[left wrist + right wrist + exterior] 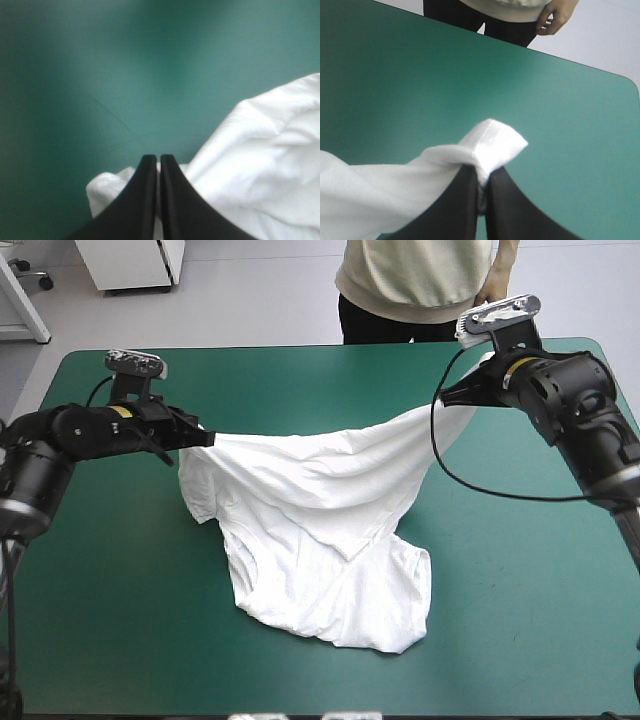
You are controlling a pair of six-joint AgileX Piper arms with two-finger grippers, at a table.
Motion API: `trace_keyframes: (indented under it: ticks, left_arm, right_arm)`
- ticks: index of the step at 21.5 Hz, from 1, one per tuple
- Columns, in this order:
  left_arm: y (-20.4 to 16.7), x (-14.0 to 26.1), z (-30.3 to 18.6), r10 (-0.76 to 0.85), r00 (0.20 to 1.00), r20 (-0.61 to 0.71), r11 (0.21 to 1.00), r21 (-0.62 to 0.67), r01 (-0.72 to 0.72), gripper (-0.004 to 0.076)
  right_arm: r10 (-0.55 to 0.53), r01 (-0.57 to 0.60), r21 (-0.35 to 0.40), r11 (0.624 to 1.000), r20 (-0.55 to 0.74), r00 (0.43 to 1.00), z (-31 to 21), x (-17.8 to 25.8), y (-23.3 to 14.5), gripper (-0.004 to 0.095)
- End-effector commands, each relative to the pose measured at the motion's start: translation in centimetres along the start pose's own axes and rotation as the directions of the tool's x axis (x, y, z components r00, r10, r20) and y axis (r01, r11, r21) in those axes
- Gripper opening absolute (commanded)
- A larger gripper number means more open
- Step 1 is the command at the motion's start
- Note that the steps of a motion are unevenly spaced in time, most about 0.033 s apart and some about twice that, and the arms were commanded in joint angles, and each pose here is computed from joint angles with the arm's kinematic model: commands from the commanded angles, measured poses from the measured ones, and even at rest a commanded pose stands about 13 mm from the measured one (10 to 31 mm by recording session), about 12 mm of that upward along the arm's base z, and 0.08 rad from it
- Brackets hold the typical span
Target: Fold the cloth
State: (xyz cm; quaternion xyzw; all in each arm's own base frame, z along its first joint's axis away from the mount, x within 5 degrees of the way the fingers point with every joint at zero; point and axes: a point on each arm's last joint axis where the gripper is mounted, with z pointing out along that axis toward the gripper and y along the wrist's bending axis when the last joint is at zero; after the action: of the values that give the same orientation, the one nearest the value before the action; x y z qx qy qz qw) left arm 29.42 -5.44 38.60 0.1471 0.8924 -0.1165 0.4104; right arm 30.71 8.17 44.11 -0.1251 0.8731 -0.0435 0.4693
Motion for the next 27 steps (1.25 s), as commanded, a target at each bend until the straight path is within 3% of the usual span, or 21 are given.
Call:
trace_keyframes:
  ticks: [1,8,10,11,12,13,14,15,16,19,22,24,27]
  left_arm:
    - [1.1,-2.0,2.8,-0.046,0.985,0.165,0.998,-0.031,0.051,-0.0009]
    - [3.6,-1.3,10.1,-0.057,0.985,0.164,0.992,-0.100,0.074,-0.0008]
    - [4.1,-1.1,11.7,-0.049,0.987,0.150,0.992,-0.110,0.065,0.0020]
    - [4.4,-1.0,12.9,-0.053,0.990,0.132,0.992,-0.105,0.067,0.0107]
    - [4.5,-1.2,13.7,-0.069,0.989,0.129,0.992,-0.093,0.081,0.0244]
    - [4.5,-1.3,13.9,-0.075,0.989,0.130,0.993,-0.086,0.087,0.0326]
    - [4.5,-1.8,13.9,-0.077,0.987,0.138,0.993,-0.078,0.089,0.0459]
    - [4.4,-2.0,13.8,-0.076,0.987,0.143,0.993,-0.076,0.088,0.0490]
    - [4.2,-2.8,13.1,-0.070,0.987,0.144,0.995,-0.061,0.079,0.0489]
    - [3.1,-4.8,9.8,-0.013,0.991,0.135,1.000,-0.026,0.017,0.0444]
    - [2.1,-5.1,6.5,0.038,0.995,0.090,0.999,-0.005,-0.038,0.0435]
    - [1.4,-4.3,4.8,0.060,0.998,-0.010,0.998,0.025,-0.060,0.0422]
    - [1.2,-2.3,3.1,0.023,0.985,-0.171,1.000,-0.003,-0.024,0.0419]
  right_arm:
    - [0.057,-0.059,0.009,0.998,0.120,0.991,3.3,-1.2,-2.2,-0.0017]
    - [0.077,-0.078,0.039,0.996,0.044,0.996,9.7,0.4,-3.5,-0.0011]
    - [0.091,-0.092,0.034,0.995,0.025,0.996,10.9,0.9,-3.6,0.0029]
    - [0.105,-0.105,0.021,0.994,0.012,0.994,11.6,1.2,-3.7,0.0104]
    - [0.123,-0.123,0.007,0.992,0.004,0.992,12.0,1.4,-4.0,0.0218]
    - [0.135,-0.135,0.005,0.991,-0.001,0.991,12.2,1.6,-4.1,0.0263]
    - [0.143,-0.143,0.011,0.990,0.000,0.990,12.3,1.7,-4.5,0.0385]
    - [0.147,-0.147,0.018,0.989,-0.001,0.989,12.3,1.7,-4.8,0.0419]
    - [0.156,-0.156,0.031,0.987,-0.007,0.988,11.8,1.4,-5.5,0.0518]
    - [0.148,-0.146,0.079,0.986,-0.016,0.989,8.5,-0.4,-7.4,0.0540]
    - [0.127,-0.127,0.075,0.989,0.011,0.992,3.5,-1.7,-7.5,0.0540]
    - [0.133,-0.133,0.006,0.991,0.023,0.991,-0.4,-1.9,-7.0,0.0540]
    - [0.134,-0.124,-0.175,0.977,0.047,0.990,-6.8,-1.6,-5.3,0.0540]
